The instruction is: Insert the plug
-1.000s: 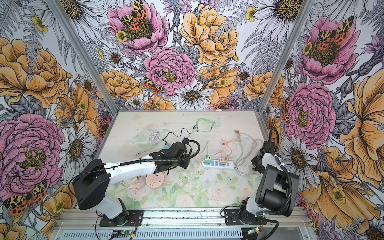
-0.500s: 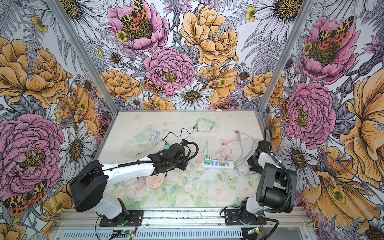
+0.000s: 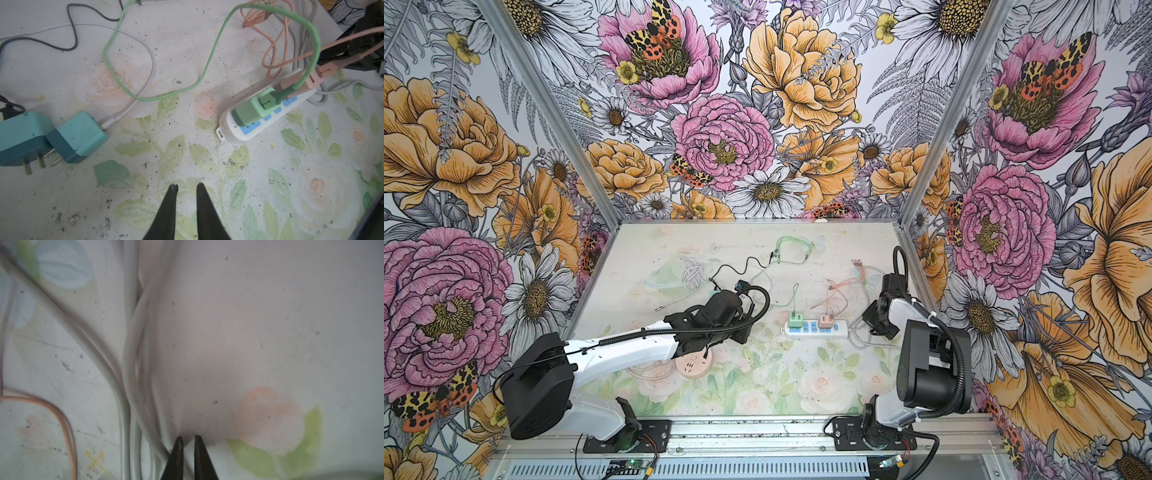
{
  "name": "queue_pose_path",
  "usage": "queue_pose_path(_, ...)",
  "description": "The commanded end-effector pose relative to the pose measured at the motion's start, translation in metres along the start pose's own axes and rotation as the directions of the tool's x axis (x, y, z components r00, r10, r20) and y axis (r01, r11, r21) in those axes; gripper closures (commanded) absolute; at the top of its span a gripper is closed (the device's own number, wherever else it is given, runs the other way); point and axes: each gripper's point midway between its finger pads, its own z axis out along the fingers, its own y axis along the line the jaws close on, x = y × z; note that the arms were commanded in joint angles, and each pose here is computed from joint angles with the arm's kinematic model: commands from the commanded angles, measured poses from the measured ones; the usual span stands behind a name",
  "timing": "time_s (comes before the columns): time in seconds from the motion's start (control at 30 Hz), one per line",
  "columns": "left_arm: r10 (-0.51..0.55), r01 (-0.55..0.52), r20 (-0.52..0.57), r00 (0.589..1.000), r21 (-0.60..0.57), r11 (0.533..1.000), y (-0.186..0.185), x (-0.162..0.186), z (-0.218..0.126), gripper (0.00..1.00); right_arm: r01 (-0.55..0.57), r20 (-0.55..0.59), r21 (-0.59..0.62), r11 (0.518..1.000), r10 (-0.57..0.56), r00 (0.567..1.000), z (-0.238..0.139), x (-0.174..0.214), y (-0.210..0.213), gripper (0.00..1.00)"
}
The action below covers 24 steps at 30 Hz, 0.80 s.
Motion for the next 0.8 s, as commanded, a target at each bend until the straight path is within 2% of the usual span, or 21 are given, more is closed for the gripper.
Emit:
queue_pose_path(0.0,-0.011,0.011,0.052,0.999,-0.003,1.000,0.003,-0.011,-0.005,0.80,0.003,-0.069,-0.044,0.999,-0.006,0.998,0.006,0.015,0.020,0.87)
queue_pose_path(0.23,-0.008,0.008,0.062,0.998,0.000,1.000,0.002,-0.014,-0.008,0.80,0.025,-0.109,-0.085,0.996,-0.034,0.993,0.016,0.024,0.048,0.92)
queue_pose_path(0.53,-0.006,0.005,0.066,0.998,0.022,1.000,-0.003,-0.017,-0.008,0.80,0.050,-0.087,-0.137,0.989,-0.062,0.994,0.011,0.023,0.071,0.94)
queue_pose_path(0.57,-0.006,0.004,0.068,0.998,0.023,1.000,-0.003,-0.018,-0.008,0.79,0.062,-0.068,-0.144,0.988,-0.073,0.995,0.005,0.020,0.073,0.92)
queue_pose_path(0.63,-0.005,0.003,0.070,0.998,0.029,1.000,-0.004,-0.019,-0.009,0.79,0.082,-0.038,-0.131,0.988,-0.088,0.995,-0.005,0.014,0.071,0.77)
queue_pose_path(0.77,0.000,-0.004,0.069,0.998,0.051,0.999,-0.009,-0.020,-0.010,0.78,0.119,0.002,-0.082,0.989,-0.119,0.993,-0.022,0.005,0.060,0.69)
